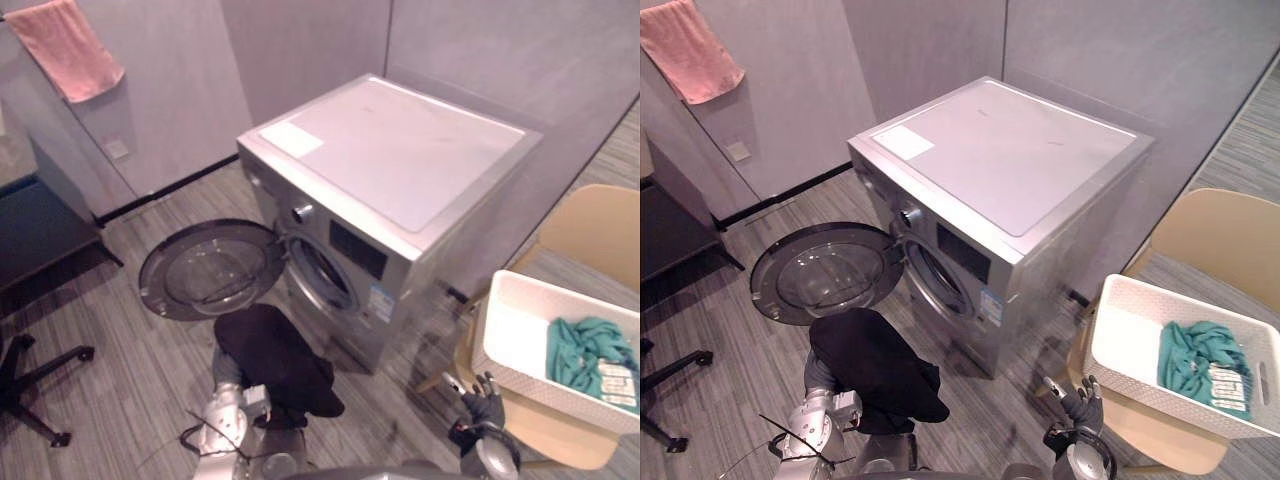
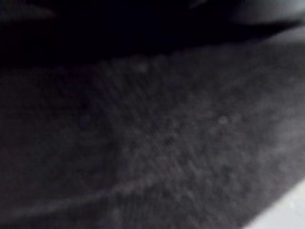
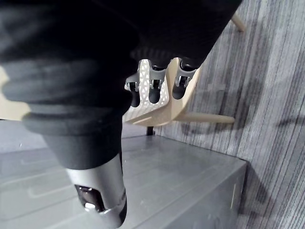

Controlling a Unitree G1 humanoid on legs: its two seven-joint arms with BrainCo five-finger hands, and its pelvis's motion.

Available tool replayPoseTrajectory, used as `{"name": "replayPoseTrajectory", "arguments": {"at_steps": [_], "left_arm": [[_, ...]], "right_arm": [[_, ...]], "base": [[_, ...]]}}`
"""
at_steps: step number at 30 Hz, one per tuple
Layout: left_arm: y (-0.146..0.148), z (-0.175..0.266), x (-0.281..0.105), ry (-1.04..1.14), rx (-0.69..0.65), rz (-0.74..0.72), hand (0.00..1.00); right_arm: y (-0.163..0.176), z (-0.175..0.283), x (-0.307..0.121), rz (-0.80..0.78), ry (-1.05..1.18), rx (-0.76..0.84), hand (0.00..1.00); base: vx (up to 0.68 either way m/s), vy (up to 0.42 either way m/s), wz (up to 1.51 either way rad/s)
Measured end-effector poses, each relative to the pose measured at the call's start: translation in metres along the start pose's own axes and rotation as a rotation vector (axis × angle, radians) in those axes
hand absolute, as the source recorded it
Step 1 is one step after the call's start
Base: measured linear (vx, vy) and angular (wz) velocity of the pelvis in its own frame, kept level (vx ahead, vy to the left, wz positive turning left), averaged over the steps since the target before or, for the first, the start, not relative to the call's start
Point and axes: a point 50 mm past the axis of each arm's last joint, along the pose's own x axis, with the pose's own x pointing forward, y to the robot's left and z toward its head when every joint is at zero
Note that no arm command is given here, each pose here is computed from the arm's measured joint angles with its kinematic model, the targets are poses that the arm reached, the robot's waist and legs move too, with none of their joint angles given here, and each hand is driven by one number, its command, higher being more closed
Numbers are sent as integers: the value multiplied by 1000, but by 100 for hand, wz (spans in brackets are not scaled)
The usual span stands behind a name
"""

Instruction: Pick up the laundry basket with both hands and put the clothes into the washing machine.

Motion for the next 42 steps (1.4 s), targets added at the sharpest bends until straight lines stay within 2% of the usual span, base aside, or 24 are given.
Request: {"name": "replayPoseTrajectory", "arguments": {"at_steps": [4, 15, 22, 28, 35, 42], "left_arm": [[-7, -3, 0, 14, -2, -8, 100], [-3, -4, 10, 8, 56, -11, 100], [-2, -16, 9, 60, 68, -9, 100], [-20, -20, 6, 82, 37, -72, 100], [-20, -9, 7, 41, 24, -80, 100], [-13, -6, 8, 29, 26, -71, 100]], "right_arm": [[-11, -14, -5, -62, 58, -12, 0], [7, -2, 9, -16, 33, -3, 0], [3, -4, 8, -23, 37, -7, 0], [-23, -18, 5, -120, 84, 3, 0], [-12, -10, -1, -67, 39, 29, 0], [-3, -5, -2, -34, 23, 20, 0]], "base": [[202, 552, 38], [186, 368, -22], [-12, -66, -64], [78, -189, -26], [79, -141, -47], [187, 144, -79]]}}
